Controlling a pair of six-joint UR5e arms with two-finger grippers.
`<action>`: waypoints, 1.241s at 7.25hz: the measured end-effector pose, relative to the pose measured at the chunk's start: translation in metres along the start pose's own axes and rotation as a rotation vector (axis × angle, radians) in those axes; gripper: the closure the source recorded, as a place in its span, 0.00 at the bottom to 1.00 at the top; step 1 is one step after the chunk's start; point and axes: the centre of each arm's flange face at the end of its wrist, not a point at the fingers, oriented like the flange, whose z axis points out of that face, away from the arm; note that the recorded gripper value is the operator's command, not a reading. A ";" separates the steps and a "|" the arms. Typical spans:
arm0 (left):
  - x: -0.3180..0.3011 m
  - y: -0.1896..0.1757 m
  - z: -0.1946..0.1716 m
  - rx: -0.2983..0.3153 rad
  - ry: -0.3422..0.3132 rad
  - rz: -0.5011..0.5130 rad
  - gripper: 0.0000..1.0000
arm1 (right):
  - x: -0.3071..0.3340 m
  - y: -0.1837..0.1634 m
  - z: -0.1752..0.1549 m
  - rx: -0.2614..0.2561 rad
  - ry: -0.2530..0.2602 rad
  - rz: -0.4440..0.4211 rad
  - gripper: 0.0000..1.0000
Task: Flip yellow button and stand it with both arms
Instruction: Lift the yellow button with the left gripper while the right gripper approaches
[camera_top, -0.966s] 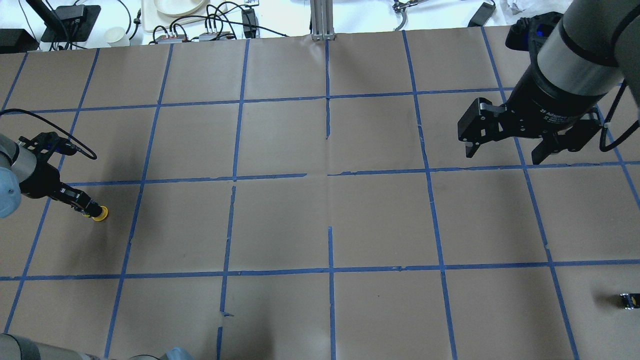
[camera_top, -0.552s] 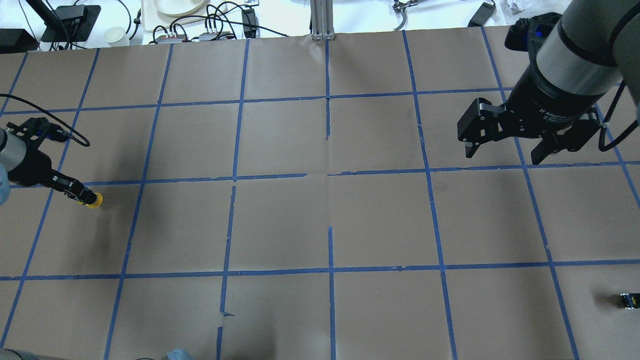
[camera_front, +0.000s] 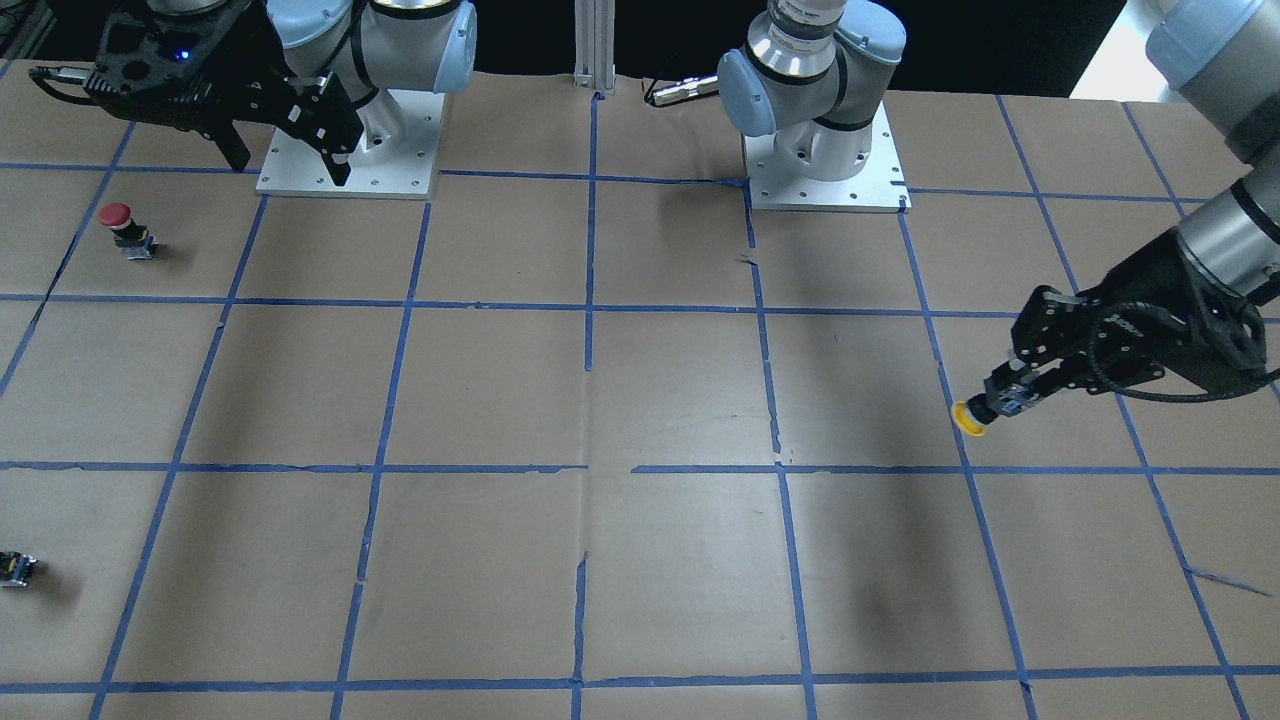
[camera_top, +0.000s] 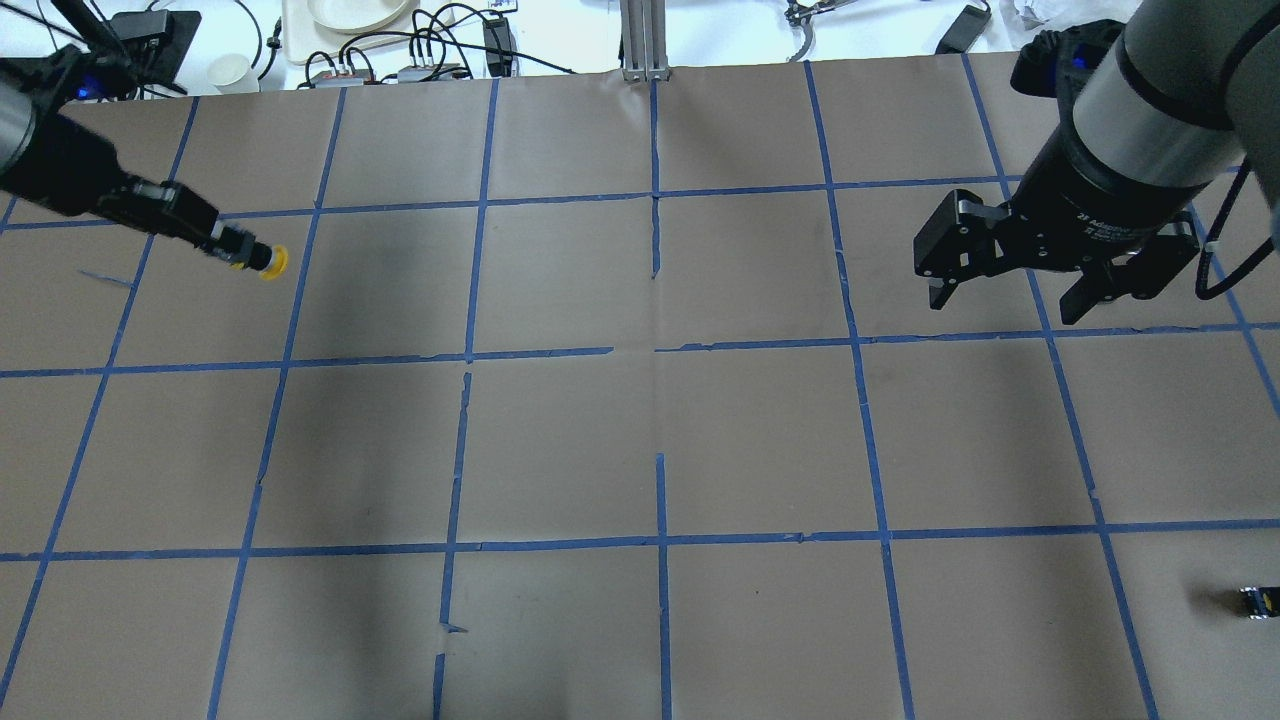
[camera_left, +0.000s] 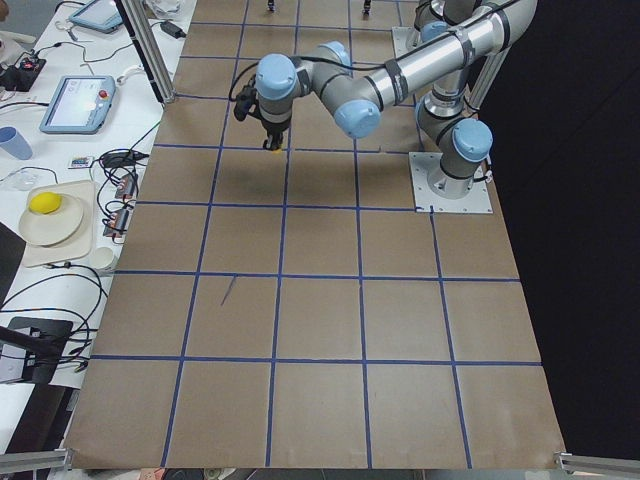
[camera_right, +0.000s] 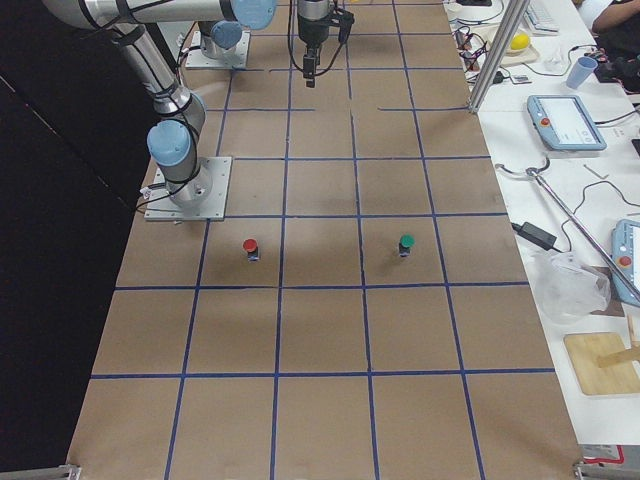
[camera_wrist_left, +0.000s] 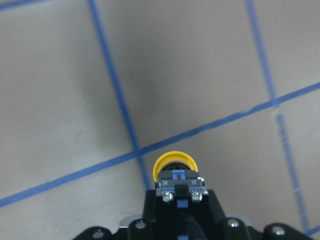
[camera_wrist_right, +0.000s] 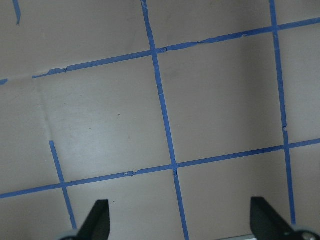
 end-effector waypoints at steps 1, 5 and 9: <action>0.076 -0.031 0.001 0.019 0.090 -0.029 0.93 | -0.005 -0.005 0.004 -0.021 -0.054 0.058 0.00; 0.223 -0.056 -0.018 0.126 0.604 -0.243 0.94 | -0.007 -0.036 0.005 -0.185 -0.382 0.454 0.00; 0.249 -0.035 -0.015 0.136 1.001 -0.391 0.95 | 0.006 -0.058 -0.022 -0.499 -0.744 0.917 0.00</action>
